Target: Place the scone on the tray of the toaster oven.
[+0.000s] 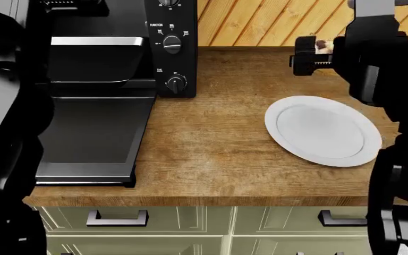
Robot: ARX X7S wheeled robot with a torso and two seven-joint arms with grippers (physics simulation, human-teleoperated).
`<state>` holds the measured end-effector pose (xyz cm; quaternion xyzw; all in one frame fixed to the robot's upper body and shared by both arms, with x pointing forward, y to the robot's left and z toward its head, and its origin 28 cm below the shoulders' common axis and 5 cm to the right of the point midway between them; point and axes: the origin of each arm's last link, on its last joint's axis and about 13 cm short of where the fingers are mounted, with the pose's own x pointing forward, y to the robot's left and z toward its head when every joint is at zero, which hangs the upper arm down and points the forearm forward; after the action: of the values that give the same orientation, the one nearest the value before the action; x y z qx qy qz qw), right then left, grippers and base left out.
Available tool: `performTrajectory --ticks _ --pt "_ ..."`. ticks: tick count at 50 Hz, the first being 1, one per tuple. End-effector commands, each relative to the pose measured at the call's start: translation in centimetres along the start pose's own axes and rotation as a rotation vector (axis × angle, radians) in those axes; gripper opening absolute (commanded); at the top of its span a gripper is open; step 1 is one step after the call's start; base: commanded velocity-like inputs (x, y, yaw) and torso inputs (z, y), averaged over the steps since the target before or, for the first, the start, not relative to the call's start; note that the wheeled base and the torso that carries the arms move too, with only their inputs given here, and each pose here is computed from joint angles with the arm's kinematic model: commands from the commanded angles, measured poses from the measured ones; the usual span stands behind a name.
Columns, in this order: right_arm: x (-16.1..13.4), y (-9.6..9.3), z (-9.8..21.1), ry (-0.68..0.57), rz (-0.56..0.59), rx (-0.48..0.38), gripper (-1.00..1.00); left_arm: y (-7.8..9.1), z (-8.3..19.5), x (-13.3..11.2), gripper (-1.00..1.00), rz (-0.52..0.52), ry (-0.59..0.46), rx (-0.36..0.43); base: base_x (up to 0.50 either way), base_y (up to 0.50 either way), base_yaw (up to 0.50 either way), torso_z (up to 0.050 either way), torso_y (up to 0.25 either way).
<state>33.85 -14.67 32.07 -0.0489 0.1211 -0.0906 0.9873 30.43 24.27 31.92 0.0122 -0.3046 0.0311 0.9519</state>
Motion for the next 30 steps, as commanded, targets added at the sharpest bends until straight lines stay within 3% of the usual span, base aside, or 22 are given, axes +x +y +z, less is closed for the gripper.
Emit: performTrajectory --ticks 1,30 --pt "-1.6 0.4 2.5 -0.100 0.037 -0.024 -1.00 0.1 0.6 0.2 1.00 0.006 -0.020 0.002 0.00 0.00 0.00 0.000 0.000" --pt "-1.4 0.2 4.2 -0.150 0.017 -0.051 -1.00 0.1 0.5 0.2 1.00 0.007 -0.020 0.010 0.00 0.00 0.00 0.000 0.000"
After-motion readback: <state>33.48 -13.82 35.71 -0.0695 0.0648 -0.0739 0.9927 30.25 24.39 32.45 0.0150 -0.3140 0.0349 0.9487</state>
